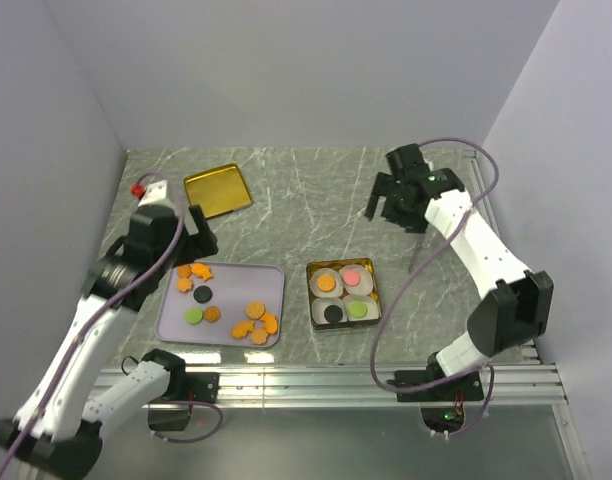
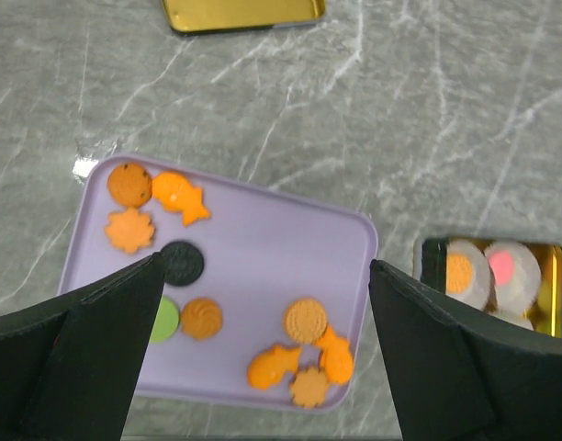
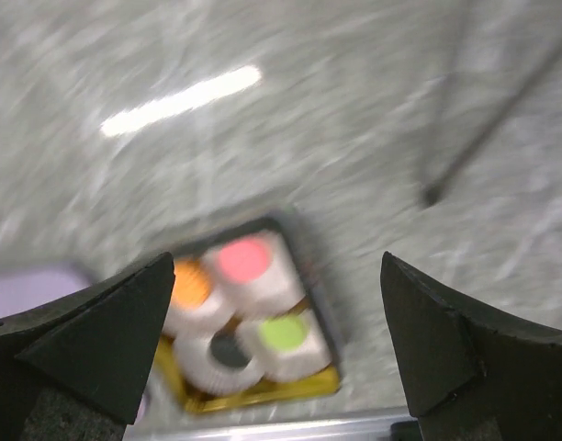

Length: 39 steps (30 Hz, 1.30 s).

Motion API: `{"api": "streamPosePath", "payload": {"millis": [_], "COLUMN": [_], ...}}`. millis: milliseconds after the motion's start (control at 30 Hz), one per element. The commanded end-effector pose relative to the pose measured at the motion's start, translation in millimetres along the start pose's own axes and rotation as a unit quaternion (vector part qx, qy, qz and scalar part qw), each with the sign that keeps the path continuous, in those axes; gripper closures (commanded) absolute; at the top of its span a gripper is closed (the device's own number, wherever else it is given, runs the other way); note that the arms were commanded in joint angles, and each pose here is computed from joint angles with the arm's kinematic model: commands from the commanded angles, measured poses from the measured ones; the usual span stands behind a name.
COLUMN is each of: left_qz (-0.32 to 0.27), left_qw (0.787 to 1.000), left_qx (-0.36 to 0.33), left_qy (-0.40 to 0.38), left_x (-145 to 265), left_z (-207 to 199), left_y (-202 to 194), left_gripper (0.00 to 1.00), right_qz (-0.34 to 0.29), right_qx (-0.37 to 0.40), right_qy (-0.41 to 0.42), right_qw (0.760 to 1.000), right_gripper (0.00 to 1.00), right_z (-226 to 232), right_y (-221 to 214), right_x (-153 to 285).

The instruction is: Pack the cookies

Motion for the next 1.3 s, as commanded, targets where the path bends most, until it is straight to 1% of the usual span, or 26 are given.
{"api": "streamPosePath", "payload": {"millis": [0, 33, 67, 100, 133, 167, 233, 267, 300, 333, 400, 433, 500, 533, 567, 600, 633, 700, 733, 800, 967, 1067, 1267], "left_qz": [-0.033, -0.019, -0.012, -0.005, 0.010, 0.010, 0.011, 0.001, 0.001, 0.007, 0.013, 0.023, 0.036, 0.050, 0.055, 0.051, 0.066, 0.070, 0.075, 0.080, 0.093, 0.104, 0.127], "left_qw": [0.999, 0.999, 0.999, 0.998, 0.997, 0.997, 0.995, 0.993, 0.993, 0.992, 0.990, 0.989, 0.988, 0.986, 0.985, 0.984, 0.981, 0.981, 0.979, 0.978, 0.976, 0.977, 0.976], "left_qx": [0.019, 0.016, 0.025, 0.032, 0.036, 0.044, 0.045, 0.051, 0.042, 0.040, 0.032, 0.030, 0.021, 0.017, 0.015, 0.015, 0.015, 0.020, 0.031, 0.038, 0.036, 0.043, 0.060], "left_qy": [0.015, 0.026, 0.036, 0.046, 0.060, 0.063, 0.088, 0.102, 0.109, 0.120, 0.136, 0.145, 0.151, 0.156, 0.164, 0.168, 0.179, 0.181, 0.187, 0.188, 0.191, 0.178, 0.164], "left_x": [-35.1, -57.0, -69.3, -80.6, -100.6, -112.7, -138.1, -146.8, -154.9, -172.0, -191.8, -210.8, -229.7, -247.4, -255.2, -261.7, -276.3, -290.0, -301.0, -317.8, -343.6, -355.7, -374.6], "left_z": [-20.9, -26.4, -23.9, -22.1, -21.0, -14.0, -5.6, 3.7, 8.8, 12.5, 22.3, 26.8, 30.6, 33.4, 36.5, 35.5, 42.4, 46.2, 57.6, 63.6, 77.9, 83.5, 88.1], "left_y": [26.1, 28.2, 32.4, 35.6, 38.2, 47.2, 60.8, 72.1, 77.6, 83.4, 90.8, 92.4, 91.4, 88.5, 88.3, 94.0, 87.2, 86.9, 90.3, 91.2, 93.7, 94.0, 86.9], "left_gripper": [0.01, 0.01, 0.04, 0.06, 0.08, 0.11, 0.13, 0.13, 0.13, 0.14, 0.19, 0.24, 0.33, 0.37, 0.42, 0.42, 0.43, 0.44, 0.46, 0.47, 0.44, 0.46, 0.55], "right_qz": [-0.004, 0.001, 0.008, 0.001, -0.004, 0.007, -0.001, 0.002, 0.005, 0.013, 0.024, 0.027, 0.031, 0.037, 0.032, 0.044, 0.048, 0.051, 0.052, 0.061, 0.075, 0.086, 0.088], "right_qx": [-0.002, 0.010, 0.013, 0.017, 0.020, 0.027, 0.030, 0.032, 0.039, 0.043, 0.055, 0.060, 0.071, 0.076, 0.084, 0.090, 0.096, 0.109, 0.113, 0.122, 0.124, 0.126, 0.131], "right_qy": [0.047, 0.074, 0.085, 0.106, 0.122, 0.139, 0.157, 0.155, 0.151, 0.147, 0.145, 0.149, 0.147, 0.142, 0.146, 0.141, 0.142, 0.142, 0.139, 0.137, 0.138, 0.138, 0.127], "right_qw": [0.999, 0.997, 0.996, 0.994, 0.992, 0.990, 0.987, 0.987, 0.988, 0.988, 0.988, 0.987, 0.986, 0.986, 0.985, 0.985, 0.984, 0.983, 0.982, 0.981, 0.980, 0.979, 0.979], "right_gripper": [0.00, 0.00, 0.00, 0.01, 0.01, 0.01, 0.01, 0.01, 0.01, 0.01, 0.02, 0.02, 0.02, 0.02, 0.02, 0.02, 0.02, 0.02, 0.02, 0.02, 0.02, 0.02, 0.03], "right_z": [17.5, 28.5, 31.1, 32.1, 35.3, 37.5, 36.0, 34.1, 33.1, 32.2, 34.9, 37.4, 42.4, 42.8, 46.0, 48.7, 50.3, 53.7, 54.0, 54.8, 57.5, 60.3, 59.2], "right_y": [-14.5, -21.4, -28.1, -31.6, -33.1, -41.8, -46.1, -48.1, -48.7, -50.6, -49.2, -47.8, -40.7, -39.3, -32.2, -30.5, -29.0, -25.1, -24.5, -25.9, -29.6, -28.5, -18.0], "right_x": [36.7, 42.9, 44.2, 53.3, 55.7, 55.8, 61.4, 61.2, 59.1, 57.3, 52.1, 50.5, 46.2, 44.7, 48.5, 41.2, 39.9, 33.4, 31.2, 25.0, 12.0, 4.6, 2.1]}}
Point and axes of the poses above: each gripper's point midway between its finger pads, its own x axis back along the fingers, its own z axis along the line the jaws close on, y = z × x, the point moved 7 cm from there along x, back along the fingers, and after that the axes turned 10 degrees about x, right-handed, at the moved point
